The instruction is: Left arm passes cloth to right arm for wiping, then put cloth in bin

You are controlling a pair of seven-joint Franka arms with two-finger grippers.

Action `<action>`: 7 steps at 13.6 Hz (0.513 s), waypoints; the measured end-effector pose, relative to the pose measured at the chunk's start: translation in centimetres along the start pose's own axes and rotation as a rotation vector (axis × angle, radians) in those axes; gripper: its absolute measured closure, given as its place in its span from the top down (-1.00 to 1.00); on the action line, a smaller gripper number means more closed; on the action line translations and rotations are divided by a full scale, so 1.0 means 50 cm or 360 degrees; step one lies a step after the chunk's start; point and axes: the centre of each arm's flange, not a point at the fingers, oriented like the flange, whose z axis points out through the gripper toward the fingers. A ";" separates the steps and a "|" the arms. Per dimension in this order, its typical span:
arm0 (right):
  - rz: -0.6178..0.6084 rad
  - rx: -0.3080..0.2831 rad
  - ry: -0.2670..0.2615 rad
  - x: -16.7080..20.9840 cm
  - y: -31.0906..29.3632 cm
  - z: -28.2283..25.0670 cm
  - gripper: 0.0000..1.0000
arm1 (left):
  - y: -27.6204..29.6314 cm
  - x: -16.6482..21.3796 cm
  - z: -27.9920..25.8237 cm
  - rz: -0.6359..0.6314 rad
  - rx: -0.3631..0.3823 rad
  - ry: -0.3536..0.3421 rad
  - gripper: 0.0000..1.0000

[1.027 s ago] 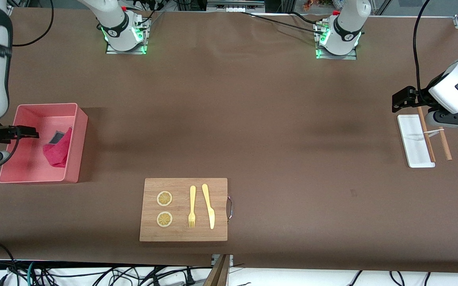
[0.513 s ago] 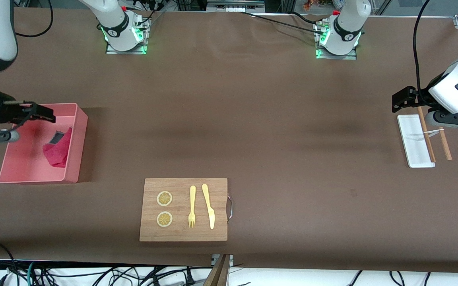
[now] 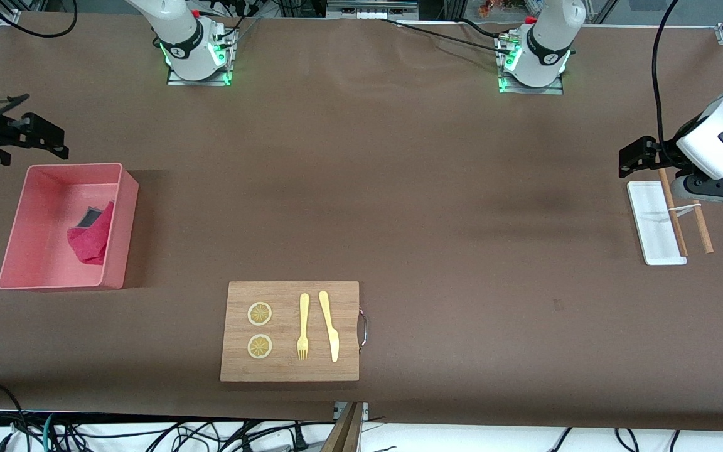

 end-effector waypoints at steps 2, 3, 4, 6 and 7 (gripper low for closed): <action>0.0016 -0.0020 -0.0051 -0.011 0.012 0.003 1.00 | 0.000 0.000 0.000 0.0000 0.0000 0.0000 1.00; 0.0041 -0.0020 -0.0070 -0.013 0.015 0.008 1.00 | 0.000 0.000 0.000 0.0000 0.0000 0.0000 1.00; 0.0092 -0.0019 -0.0081 -0.014 0.015 0.011 1.00 | 0.000 0.000 0.000 0.0000 0.0000 0.0000 1.00; 0.0172 -0.0021 -0.0090 -0.014 0.007 0.013 1.00 | 0.000 0.000 0.000 0.0000 0.0000 0.0000 1.00; 0.0178 -0.0022 -0.0092 -0.012 -0.002 0.013 1.00 | 0.000 0.000 0.000 0.0000 0.0000 -0.0001 1.00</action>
